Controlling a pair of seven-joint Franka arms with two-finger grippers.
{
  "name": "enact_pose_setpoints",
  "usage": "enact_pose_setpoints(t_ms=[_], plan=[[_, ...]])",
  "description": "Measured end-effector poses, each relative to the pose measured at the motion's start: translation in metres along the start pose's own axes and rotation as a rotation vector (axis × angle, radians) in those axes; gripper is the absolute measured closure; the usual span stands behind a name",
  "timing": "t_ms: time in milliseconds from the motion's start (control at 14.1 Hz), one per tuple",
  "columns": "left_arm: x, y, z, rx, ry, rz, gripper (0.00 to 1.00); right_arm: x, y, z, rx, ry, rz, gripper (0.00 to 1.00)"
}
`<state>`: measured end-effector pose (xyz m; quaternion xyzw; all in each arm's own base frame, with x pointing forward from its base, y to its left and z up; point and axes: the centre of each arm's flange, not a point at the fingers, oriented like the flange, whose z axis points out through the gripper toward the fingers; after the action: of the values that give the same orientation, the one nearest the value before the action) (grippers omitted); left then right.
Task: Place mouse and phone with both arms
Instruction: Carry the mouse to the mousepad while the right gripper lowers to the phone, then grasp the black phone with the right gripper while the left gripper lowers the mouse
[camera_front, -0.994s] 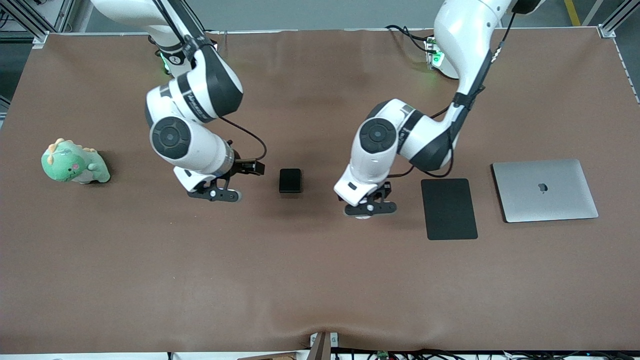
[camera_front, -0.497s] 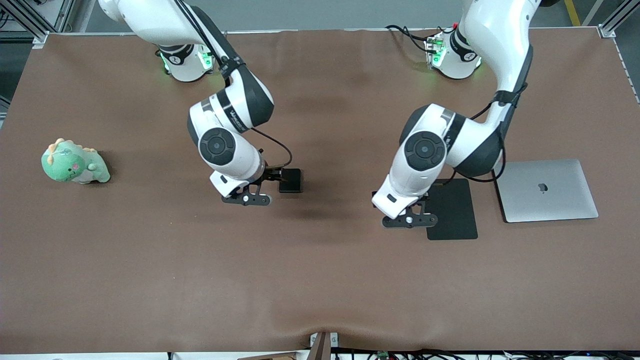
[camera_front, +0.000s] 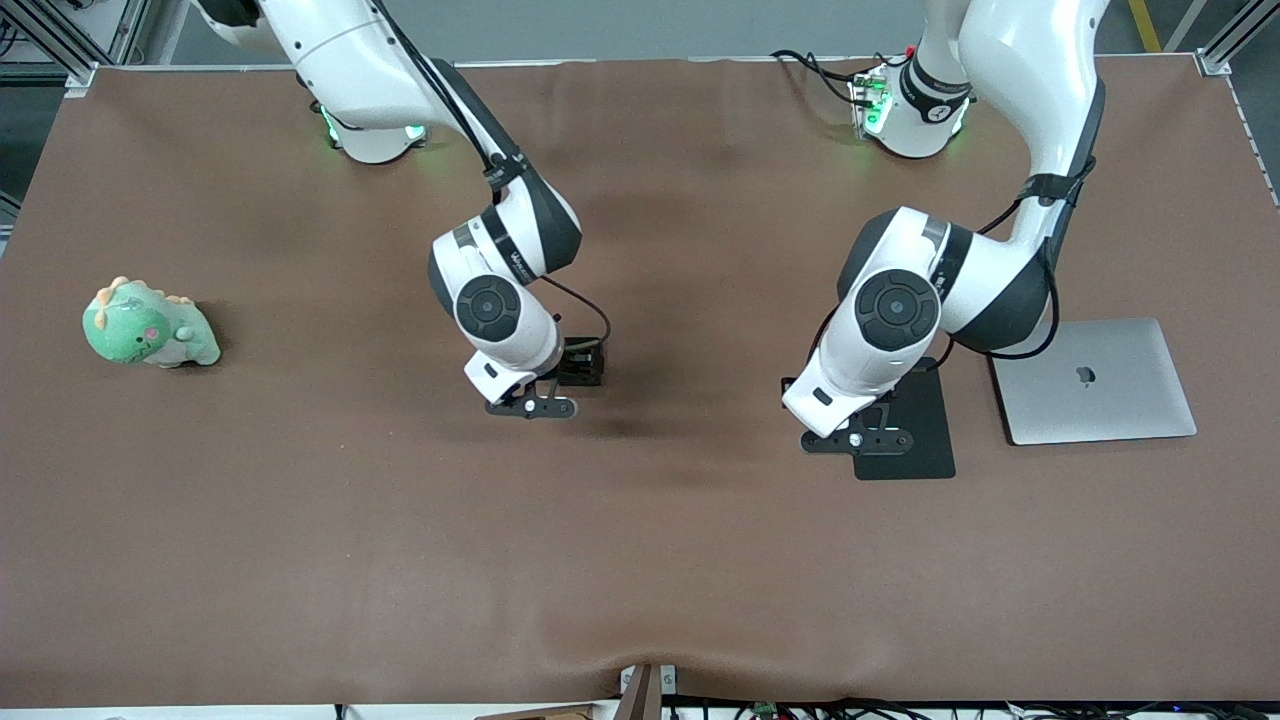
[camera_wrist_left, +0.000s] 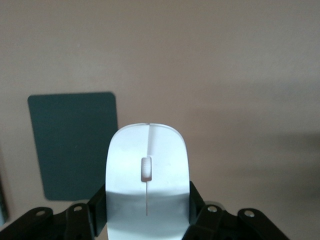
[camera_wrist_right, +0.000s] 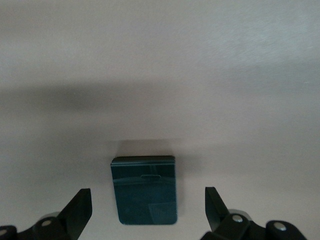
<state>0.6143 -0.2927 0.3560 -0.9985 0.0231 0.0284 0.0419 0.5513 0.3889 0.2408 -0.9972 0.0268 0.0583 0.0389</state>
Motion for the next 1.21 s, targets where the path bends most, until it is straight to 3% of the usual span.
enact_pose_setpoints(t_ms=[284,639,1207], plan=[[-0.003,-0.022,0.000,0.028,-0.065,0.022,0.39,-0.011,-0.008,0.027,-0.007,0.007,-0.017,0.00],[0.001,-0.099,0.010,0.033,-0.116,-0.025,0.39,-0.019,-0.011,0.041,-0.008,0.016,-0.026,0.00],[-0.020,-0.136,0.091,-0.028,0.008,-0.098,0.39,-0.025,-0.010,0.056,-0.014,0.016,-0.030,0.00]])
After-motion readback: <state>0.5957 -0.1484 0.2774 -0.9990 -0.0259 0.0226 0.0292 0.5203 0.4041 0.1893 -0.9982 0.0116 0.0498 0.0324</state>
